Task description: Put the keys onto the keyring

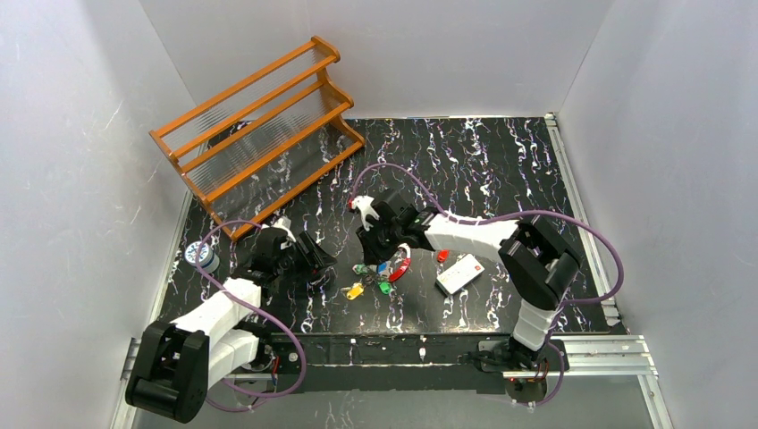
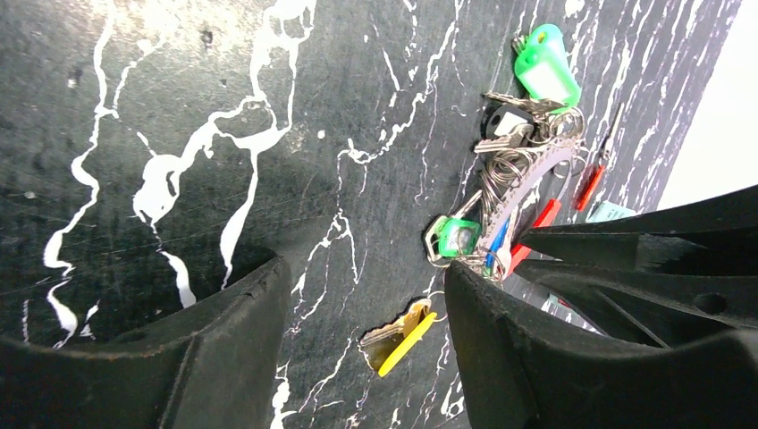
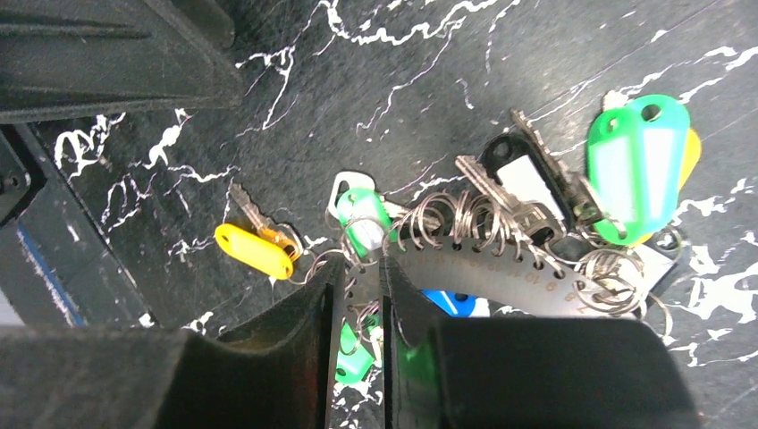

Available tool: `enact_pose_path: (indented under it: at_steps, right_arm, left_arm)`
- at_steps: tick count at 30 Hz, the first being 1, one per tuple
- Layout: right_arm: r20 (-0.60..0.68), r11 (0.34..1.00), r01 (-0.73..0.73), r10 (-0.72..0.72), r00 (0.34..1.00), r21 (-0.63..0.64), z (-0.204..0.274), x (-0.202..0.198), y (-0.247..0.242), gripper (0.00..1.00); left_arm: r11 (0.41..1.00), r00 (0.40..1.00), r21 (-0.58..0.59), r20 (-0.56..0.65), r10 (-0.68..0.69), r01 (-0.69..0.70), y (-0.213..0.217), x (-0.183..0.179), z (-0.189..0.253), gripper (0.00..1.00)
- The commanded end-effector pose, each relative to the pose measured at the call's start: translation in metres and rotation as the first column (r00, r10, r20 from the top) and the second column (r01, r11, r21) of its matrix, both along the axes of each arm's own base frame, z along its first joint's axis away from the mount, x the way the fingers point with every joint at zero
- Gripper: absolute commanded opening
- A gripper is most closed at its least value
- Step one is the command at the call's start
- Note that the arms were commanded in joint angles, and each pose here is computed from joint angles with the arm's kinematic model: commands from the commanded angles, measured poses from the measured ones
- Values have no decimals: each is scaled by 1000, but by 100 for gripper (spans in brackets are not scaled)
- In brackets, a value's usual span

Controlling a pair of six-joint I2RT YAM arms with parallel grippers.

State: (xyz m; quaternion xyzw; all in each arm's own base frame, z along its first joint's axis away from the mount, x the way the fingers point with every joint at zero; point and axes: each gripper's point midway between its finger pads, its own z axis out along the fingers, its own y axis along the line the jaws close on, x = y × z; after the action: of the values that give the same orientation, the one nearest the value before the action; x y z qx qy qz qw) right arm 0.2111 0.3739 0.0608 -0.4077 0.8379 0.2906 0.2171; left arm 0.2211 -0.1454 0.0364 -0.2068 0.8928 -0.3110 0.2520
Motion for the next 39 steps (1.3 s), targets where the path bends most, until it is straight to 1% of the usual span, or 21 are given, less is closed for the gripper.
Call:
enact_pose_path:
  at_steps: [1,5,8,10,16,20,24,26,30,34,39]
  right_arm:
    - [-27,995,-59,61,998,74,14,-10,4,30]
    - [-58,994,-72,77,995,85,10,-14,1,34]
    - [-76,993,-76,83,994,91,8,-15,2,36]
    - [-86,993,-67,76,993,98,8,-13,2,37]
    - [-134,986,-11,33,990,164,19,2,-1,45]
    - [-158,983,-21,50,986,182,19,4,2,49]
    - [-192,984,-25,59,980,176,13,5,7,48]
    - [-197,986,-19,52,979,167,11,6,7,47]
    - [-178,990,9,16,984,140,9,12,5,44]
    - [-140,991,75,-58,988,115,11,25,-4,43]
    - [-189,960,190,-152,970,204,27,47,-26,42]
  left_arm:
    - [997,999,-67,23,-42,43,-10,-4,3,60]
    - [986,997,-158,52,-55,62,-22,-5,9,53]
    - [979,997,-190,45,-68,75,-26,-8,7,49]
    - [976,996,-196,41,-83,90,-29,-10,5,48]
    - [974,991,-185,64,-121,131,-38,-11,9,46]
    - [974,987,-170,77,-139,150,-43,-9,11,46]
    - [974,984,-151,85,-159,170,-49,-8,12,45]
    - [973,981,-142,92,-172,184,-52,-7,13,43]
    - [973,974,-115,134,-184,200,-60,5,23,42]
    - [972,963,-72,168,-210,225,-69,18,31,40]
    - [963,949,-18,179,-260,267,-87,28,32,40]
